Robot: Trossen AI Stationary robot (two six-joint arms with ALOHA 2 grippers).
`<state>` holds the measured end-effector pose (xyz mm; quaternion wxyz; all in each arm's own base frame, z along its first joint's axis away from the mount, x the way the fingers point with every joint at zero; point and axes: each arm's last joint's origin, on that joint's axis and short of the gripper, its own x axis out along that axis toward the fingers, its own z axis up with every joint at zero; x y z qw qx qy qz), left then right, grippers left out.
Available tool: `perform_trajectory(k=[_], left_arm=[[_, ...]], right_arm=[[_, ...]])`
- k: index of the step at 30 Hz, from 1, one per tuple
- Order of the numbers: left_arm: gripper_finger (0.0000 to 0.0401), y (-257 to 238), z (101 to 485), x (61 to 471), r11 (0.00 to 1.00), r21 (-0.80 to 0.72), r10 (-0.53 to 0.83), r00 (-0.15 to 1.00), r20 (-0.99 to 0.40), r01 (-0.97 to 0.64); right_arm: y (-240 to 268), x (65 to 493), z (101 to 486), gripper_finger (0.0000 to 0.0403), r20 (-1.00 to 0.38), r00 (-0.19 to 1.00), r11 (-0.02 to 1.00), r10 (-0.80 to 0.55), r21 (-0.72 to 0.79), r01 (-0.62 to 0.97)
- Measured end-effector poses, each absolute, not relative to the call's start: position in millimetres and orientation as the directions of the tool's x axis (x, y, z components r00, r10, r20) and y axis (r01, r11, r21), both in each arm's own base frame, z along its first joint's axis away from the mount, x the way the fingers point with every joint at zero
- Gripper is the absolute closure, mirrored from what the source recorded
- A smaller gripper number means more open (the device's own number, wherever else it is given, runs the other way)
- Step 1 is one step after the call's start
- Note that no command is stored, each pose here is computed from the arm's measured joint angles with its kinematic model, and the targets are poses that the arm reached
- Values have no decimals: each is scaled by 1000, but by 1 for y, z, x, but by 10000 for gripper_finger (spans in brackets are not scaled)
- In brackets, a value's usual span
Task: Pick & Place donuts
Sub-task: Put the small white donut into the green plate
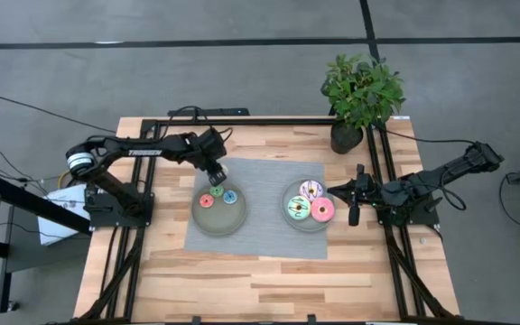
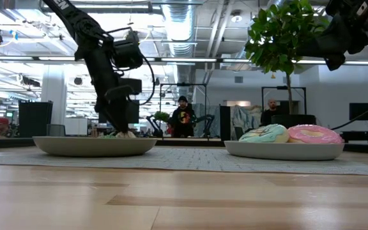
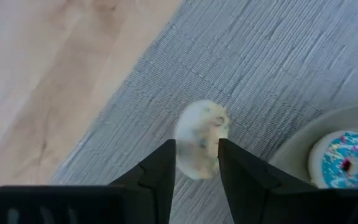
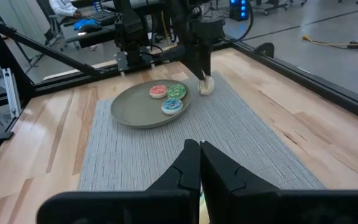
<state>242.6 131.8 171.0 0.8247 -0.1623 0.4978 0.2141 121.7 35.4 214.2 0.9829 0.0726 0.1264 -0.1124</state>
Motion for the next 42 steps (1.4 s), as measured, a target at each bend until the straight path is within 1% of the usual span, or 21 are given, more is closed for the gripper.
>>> perform_trajectory(k=[7, 10, 15, 20, 23, 27, 31, 35, 38, 42], left_arm=[[289, 122, 207, 226, 856, -48, 239, 478, -845, -514], [289, 119, 216, 220, 856, -45, 251, 490, -835, -516], [289, 119, 215, 218, 847, -17, 276, 468, -839, -531], [288, 120, 197, 221, 857, -11, 247, 431, -868, -514], [273, 121, 184, 225, 872, -15, 219, 418, -882, -490], [237, 125, 172, 230, 880, -11, 209, 407, -889, -475], [196, 130, 166, 234, 874, 0, 230, 415, -880, -485], [166, 134, 164, 232, 857, 44, 276, 387, -880, -513], [155, 137, 161, 228, 844, 54, 291, 371, -882, -534], [152, 137, 157, 226, 840, 52, 293, 370, -882, -540]], right_arm=[[35, 122, 214, 402, -265, 943, 964, -203, 115, 240], [35, 122, 214, 402, -265, 943, 964, -203, 114, 240], [35, 122, 214, 402, -265, 943, 964, -203, 114, 240], [35, 122, 214, 402, -265, 943, 964, -203, 114, 240], [35, 122, 214, 402, -265, 943, 964, -204, 114, 240], [35, 122, 214, 402, -265, 943, 964, -204, 114, 240], [35, 122, 214, 402, -265, 943, 963, -204, 119, 242], [35, 122, 214, 402, -265, 943, 963, -204, 121, 242], [35, 122, 214, 402, -264, 943, 963, -204, 121, 242], [35, 122, 214, 402, -264, 943, 963, -204, 122, 242]])
